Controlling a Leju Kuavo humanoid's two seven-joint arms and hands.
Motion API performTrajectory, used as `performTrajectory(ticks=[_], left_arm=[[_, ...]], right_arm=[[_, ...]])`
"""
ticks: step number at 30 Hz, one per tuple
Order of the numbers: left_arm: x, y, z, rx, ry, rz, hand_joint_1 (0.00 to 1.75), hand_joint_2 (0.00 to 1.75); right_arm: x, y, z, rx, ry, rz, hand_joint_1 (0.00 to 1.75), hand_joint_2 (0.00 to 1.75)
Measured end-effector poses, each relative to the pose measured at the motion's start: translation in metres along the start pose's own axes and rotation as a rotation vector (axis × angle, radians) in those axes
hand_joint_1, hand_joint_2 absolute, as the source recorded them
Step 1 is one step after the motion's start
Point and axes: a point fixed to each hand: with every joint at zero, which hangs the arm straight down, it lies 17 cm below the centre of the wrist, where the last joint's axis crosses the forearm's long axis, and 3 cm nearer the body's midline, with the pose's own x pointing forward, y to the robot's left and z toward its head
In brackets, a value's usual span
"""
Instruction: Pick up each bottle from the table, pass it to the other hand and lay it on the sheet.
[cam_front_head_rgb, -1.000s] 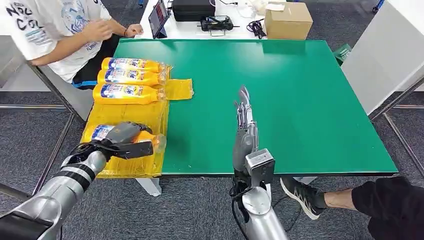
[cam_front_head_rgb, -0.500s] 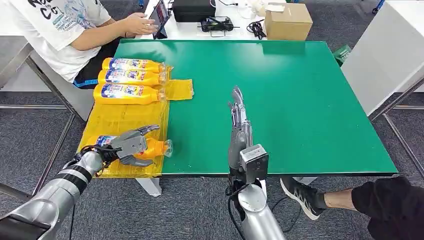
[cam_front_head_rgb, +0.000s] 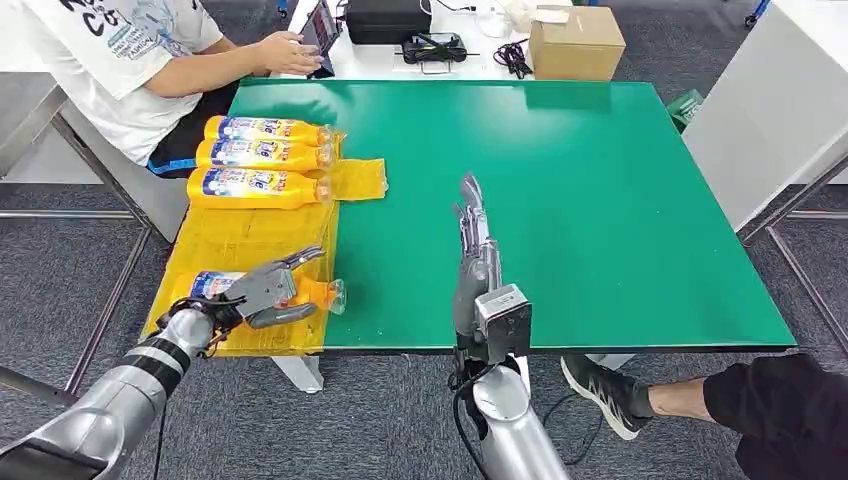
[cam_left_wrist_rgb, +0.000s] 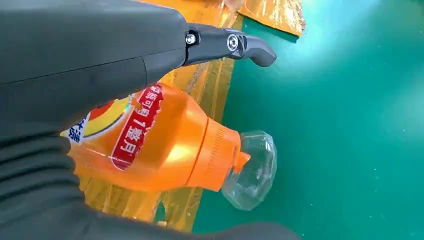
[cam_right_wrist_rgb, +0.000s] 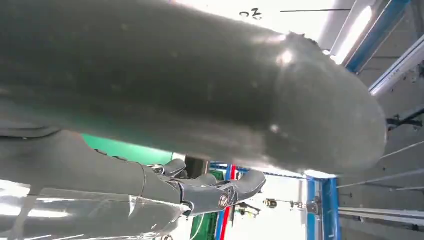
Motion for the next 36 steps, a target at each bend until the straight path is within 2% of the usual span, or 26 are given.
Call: performTrajectory(ticks=[6, 9, 12, 15, 19, 23, 27, 33, 34, 36], left_arm=[[0.002, 0.001, -0.001, 0.011, -0.007, -0.001, 0.00, 0.00], [0.011, 0.011, -0.010, 0.105, -0.032, -0.020, 0.00, 0.00], [0.029, 0.041, -0.020, 0.340, -0.058, -0.084, 0.00, 0.00], [0.071, 0.094, -0.017, 0.661, -0.123, -0.152, 0.00, 0.00], [0.118, 0.159, 0.025, 1.055, -0.195, -0.248, 0.00, 0.00], [0.137, 0.190, 0.062, 1.268, -0.263, -0.168, 0.00, 0.00], [0.148, 0.201, 0.082, 1.366, -0.329, -0.019, 0.00, 0.00], [0.145, 0.203, 0.084, 1.346, -0.407, 0.290, 0.00, 0.00], [0.144, 0.202, 0.084, 1.341, -0.413, 0.330, 0.00, 1.75], [0.135, 0.198, 0.079, 1.314, -0.426, 0.483, 0.00, 1.75]], right_arm=[[-0.001, 0.000, 0.001, -0.001, 0.003, 0.001, 0.00, 0.00], [-0.002, -0.001, 0.001, -0.006, 0.005, 0.009, 0.00, 0.00], [-0.004, -0.002, 0.002, -0.013, 0.014, 0.024, 0.00, 0.00], [-0.007, -0.002, 0.005, -0.017, 0.027, 0.035, 0.00, 0.00], [-0.007, 0.002, 0.007, -0.015, 0.029, 0.038, 0.00, 0.00], [-0.009, 0.004, 0.009, -0.021, 0.037, 0.042, 0.00, 0.00], [-0.013, 0.004, 0.013, -0.030, 0.052, 0.046, 0.00, 0.00], [-0.019, -0.002, 0.022, -0.060, 0.074, 0.060, 0.00, 0.00], [-0.020, -0.003, 0.024, -0.067, 0.078, 0.063, 0.00, 0.00], [-0.020, -0.011, 0.028, -0.101, 0.076, 0.082, 0.00, 0.00]])
